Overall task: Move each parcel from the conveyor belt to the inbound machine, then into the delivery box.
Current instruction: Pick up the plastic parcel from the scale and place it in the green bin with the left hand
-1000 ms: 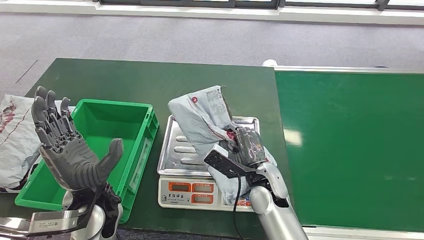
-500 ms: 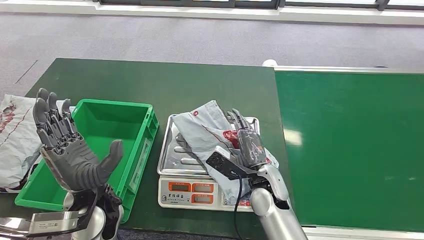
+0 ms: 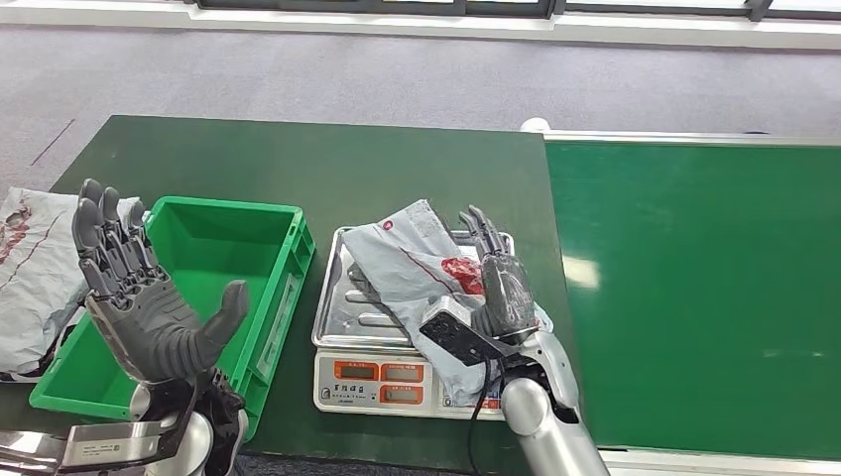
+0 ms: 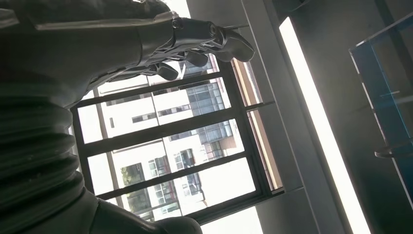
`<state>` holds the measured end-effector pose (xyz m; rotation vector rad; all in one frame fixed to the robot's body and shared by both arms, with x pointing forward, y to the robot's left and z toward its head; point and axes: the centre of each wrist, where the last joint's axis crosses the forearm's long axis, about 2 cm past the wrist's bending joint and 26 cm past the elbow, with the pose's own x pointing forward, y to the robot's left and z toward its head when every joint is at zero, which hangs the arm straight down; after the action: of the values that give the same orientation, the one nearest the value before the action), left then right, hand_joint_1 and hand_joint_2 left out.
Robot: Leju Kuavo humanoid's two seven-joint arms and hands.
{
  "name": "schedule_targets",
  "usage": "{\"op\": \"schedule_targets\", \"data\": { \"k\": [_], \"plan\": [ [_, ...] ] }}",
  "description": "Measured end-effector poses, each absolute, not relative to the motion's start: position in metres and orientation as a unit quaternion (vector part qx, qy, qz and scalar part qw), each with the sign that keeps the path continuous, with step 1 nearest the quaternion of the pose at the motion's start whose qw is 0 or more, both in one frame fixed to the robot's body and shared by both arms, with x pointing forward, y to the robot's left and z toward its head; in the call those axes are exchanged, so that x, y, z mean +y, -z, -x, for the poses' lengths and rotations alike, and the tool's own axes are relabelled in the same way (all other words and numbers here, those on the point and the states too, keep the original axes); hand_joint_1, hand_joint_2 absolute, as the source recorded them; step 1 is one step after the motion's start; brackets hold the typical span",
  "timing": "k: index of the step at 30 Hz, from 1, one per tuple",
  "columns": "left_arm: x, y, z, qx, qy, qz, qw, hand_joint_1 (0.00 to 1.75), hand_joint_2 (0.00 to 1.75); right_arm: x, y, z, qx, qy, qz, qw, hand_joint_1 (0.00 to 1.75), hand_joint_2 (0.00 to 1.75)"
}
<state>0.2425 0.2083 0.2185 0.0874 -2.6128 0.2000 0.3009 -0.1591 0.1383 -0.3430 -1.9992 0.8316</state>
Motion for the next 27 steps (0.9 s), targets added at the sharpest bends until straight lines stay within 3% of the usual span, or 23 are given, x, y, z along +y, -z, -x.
{"op": "schedule_targets", "data": {
  "k": [10, 17, 27],
  "plan": [
    [0.21, -0.216, -0.241, -0.962, -0.073, -0.037, 0.259, 0.0, 1.75, -0.165, -0.166, -0.288, -0.868, -0.266, 0.165, 0.386, 0.0, 1.75],
    [0.209, -0.214, -0.242, -0.962, -0.065, -0.026, 0.265, 0.0, 1.75, -0.173, -0.19, -0.274, -0.895, -0.2, 0.262, 0.301, 0.0, 1.75],
    [0.183, -0.203, -0.274, -0.945, -0.001, 0.032, 0.324, 0.0, 1.75, -0.179, -0.225, -0.255, -0.921, -0.096, 0.325, 0.193, 0.0, 1.75]
  ]
}}
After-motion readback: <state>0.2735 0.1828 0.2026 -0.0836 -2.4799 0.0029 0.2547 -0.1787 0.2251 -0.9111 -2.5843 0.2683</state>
